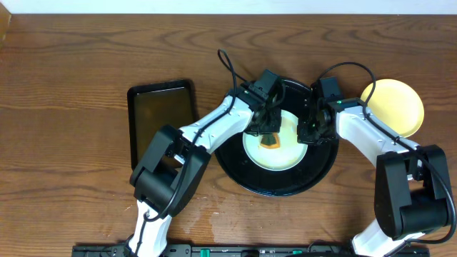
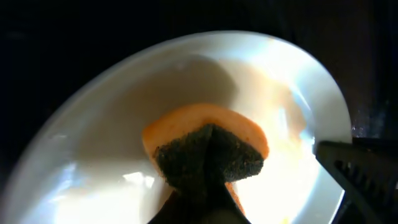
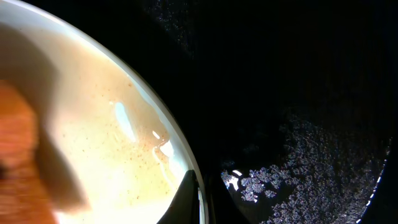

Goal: Clean dirty plates on tray and stack at the side
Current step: 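Scrub the pale blue plate with the sponge in the left gripper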

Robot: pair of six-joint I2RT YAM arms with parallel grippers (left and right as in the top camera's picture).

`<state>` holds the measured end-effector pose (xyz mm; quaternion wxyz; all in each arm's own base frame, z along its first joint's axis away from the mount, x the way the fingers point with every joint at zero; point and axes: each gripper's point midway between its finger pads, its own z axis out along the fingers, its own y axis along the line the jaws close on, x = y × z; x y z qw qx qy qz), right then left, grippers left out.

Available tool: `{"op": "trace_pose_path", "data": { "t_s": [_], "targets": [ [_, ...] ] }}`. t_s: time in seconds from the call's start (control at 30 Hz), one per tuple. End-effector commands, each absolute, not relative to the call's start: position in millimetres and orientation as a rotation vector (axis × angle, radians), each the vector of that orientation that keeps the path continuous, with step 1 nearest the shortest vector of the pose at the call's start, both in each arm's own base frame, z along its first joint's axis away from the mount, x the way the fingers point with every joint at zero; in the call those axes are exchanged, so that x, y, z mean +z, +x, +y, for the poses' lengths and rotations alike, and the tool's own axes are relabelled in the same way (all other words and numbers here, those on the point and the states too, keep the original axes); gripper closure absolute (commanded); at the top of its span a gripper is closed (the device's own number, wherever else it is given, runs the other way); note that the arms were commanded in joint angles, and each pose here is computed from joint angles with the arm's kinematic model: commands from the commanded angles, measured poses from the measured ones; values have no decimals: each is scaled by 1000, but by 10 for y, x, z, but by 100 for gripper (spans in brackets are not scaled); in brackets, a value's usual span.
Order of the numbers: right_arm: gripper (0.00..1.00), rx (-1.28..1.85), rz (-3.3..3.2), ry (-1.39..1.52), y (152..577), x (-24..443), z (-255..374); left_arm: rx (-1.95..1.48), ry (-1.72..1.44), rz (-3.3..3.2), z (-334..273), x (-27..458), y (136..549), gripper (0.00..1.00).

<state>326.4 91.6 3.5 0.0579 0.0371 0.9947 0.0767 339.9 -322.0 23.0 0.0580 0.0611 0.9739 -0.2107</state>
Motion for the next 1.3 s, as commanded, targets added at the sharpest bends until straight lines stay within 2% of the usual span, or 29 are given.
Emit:
{"op": "trace_pose_path", "data": {
  "t_s": [0.0, 0.13, 0.2, 0.4, 0.53, 0.6, 0.83, 1.03, 1.17, 1.27],
  "targets": [
    [99, 112, 3071, 168, 3152, -151, 768, -790, 143, 3044, -3299, 27, 3126, 92],
    [99, 112, 3071, 169, 3151, -151, 768, -744, 155, 3121, -3180, -103, 2931, 93],
    [99, 111, 3072, 169, 3150, -151, 767, -564, 111, 3164, -2944, -186, 2913, 92],
    [99, 111, 3072, 168, 3148, -152, 767, 49, 37, 3085, -2201, -227, 3158, 93],
    [99, 111, 3072, 168, 3150, -151, 767, 177, 67, 3003, -2088, -178, 3299, 93],
    [99, 111, 3072, 167, 3149, -152, 767, 90, 71, 2992, -2223, -182, 3337, 93],
    [99, 110, 3075, 168, 3141, -152, 765, -525, 104, 2997, -3104, -209, 3240, 93],
    [99, 110, 3076, 168, 3140, -152, 765, -892, 216, 3009, -3550, -163, 3045, 92],
    [99, 109, 3077, 168, 3137, -152, 765, -1170, 303, 2946, -3818, 49, 2976, 92],
    [99, 109, 3079, 169, 3133, -153, 764, -1225, 311, 2937, -3863, 96, 2956, 92]
  ]
}}
